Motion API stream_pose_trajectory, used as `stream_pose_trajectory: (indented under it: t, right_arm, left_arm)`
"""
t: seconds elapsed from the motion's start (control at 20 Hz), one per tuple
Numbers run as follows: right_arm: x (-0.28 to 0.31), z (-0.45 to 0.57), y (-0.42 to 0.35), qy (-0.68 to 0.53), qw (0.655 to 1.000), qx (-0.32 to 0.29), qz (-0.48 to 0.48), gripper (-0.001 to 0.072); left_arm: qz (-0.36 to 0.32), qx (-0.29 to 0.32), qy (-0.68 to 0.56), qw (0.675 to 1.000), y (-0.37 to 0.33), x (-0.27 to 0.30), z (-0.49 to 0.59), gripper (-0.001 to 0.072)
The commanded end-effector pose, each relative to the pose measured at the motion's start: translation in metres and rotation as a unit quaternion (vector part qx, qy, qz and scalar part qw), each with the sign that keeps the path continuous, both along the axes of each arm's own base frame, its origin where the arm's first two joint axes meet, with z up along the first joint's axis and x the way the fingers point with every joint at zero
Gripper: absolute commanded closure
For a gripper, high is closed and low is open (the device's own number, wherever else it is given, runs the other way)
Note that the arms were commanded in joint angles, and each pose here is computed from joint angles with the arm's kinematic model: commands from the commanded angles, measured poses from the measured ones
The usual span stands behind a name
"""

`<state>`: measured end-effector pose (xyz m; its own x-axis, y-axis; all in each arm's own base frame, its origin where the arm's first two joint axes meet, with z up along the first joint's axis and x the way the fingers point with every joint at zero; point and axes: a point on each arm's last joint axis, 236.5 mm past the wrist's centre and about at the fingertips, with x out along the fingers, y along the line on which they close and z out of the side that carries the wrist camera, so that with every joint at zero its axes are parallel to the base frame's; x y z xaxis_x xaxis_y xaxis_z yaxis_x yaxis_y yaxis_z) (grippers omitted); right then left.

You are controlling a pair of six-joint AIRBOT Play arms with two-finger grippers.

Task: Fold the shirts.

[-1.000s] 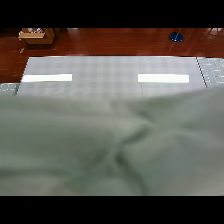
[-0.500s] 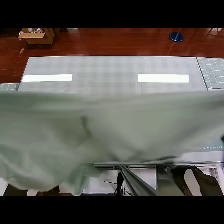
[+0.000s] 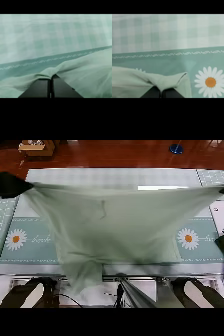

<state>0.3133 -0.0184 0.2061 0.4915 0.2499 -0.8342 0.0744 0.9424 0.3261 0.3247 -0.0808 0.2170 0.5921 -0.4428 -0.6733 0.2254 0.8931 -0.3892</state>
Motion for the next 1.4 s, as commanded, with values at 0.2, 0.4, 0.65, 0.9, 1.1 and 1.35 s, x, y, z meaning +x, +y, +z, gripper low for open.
stream_pose_trajectory:
  t: [0.2, 0.4, 0.65, 0.9, 1.1, 1.35]
  right_arm:
    - [0.152, -0.080, -0.001, -0.058, 0.998, -0.007, -0.018, 0.0688]
    - [0.210, -0.112, 0.009, -0.109, 0.994, -0.023, -0.015, 0.0688]
    - [0.253, -0.152, 0.007, -0.138, 0.989, -0.035, -0.028, 0.0688]
    - [0.239, -0.212, 0.012, -0.055, 0.998, -0.028, -0.010, 0.0688]
    - [0.216, -0.220, 0.019, -0.007, 1.000, -0.018, 0.012, 0.0688]
    - [0.143, -0.209, 0.020, 0.114, 0.992, -0.012, 0.051, 0.0688]
  left_arm:
    - [0.063, -0.004, -0.006, 0.998, 0.028, 0.136, -0.097, 0.0683]
    - [0.107, 0.000, -0.031, 0.994, 0.039, 0.184, -0.132, 0.0681]
    - [0.127, 0.035, -0.100, 0.986, 0.037, 0.232, -0.156, 0.0680]
    - [0.104, 0.038, -0.030, 0.993, 0.018, 0.229, -0.225, 0.0680]
    - [0.089, 0.039, -0.001, 0.995, 0.023, 0.217, -0.227, 0.0680]
    - [0.014, 0.065, 0.105, 0.992, 0.036, 0.156, -0.218, 0.0681]
